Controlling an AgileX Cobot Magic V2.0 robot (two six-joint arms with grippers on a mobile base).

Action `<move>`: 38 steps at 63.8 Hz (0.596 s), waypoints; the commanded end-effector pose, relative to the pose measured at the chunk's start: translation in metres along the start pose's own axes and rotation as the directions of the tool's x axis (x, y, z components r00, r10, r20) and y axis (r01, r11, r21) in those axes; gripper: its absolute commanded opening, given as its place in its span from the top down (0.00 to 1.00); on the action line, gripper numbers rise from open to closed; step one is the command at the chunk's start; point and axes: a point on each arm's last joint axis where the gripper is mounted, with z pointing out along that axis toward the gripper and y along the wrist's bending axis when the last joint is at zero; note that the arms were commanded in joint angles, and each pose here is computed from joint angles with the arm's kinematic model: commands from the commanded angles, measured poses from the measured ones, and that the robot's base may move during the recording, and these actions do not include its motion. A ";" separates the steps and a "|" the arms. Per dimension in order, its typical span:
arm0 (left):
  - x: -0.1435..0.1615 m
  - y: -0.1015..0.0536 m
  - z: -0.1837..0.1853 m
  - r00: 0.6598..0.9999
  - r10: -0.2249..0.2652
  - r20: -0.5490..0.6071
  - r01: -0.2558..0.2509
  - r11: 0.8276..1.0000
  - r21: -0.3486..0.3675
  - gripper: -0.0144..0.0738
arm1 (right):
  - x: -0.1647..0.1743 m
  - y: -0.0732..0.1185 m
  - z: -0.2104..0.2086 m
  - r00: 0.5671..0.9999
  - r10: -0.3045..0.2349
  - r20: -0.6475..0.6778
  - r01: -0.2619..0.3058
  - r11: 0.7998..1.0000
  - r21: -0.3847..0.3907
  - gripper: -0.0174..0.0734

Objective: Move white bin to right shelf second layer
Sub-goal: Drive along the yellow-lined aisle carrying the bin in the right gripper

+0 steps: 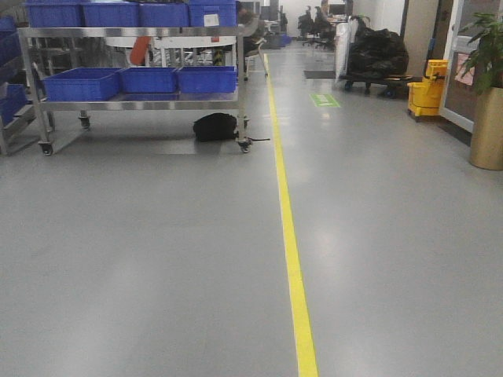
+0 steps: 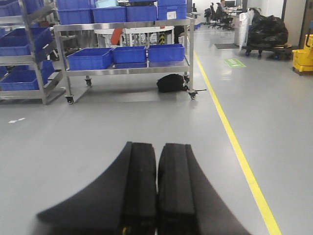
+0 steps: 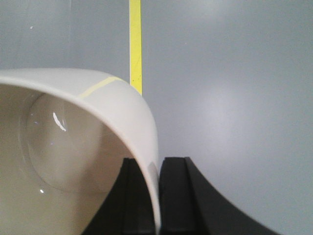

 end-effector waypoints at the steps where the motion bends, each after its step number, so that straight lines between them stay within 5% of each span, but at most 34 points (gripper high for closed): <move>1: 0.004 0.000 0.000 0.998 -0.009 0.061 0.009 1.000 -0.004 0.74 | -0.010 0.002 -0.007 0.997 -0.007 0.083 0.008 1.000 -0.010 0.74; 38: 0.004 0.000 0.000 0.998 -0.009 0.061 0.009 1.000 -0.004 0.74 | -0.010 0.002 -0.007 0.997 -0.007 0.083 0.008 1.000 -0.010 0.74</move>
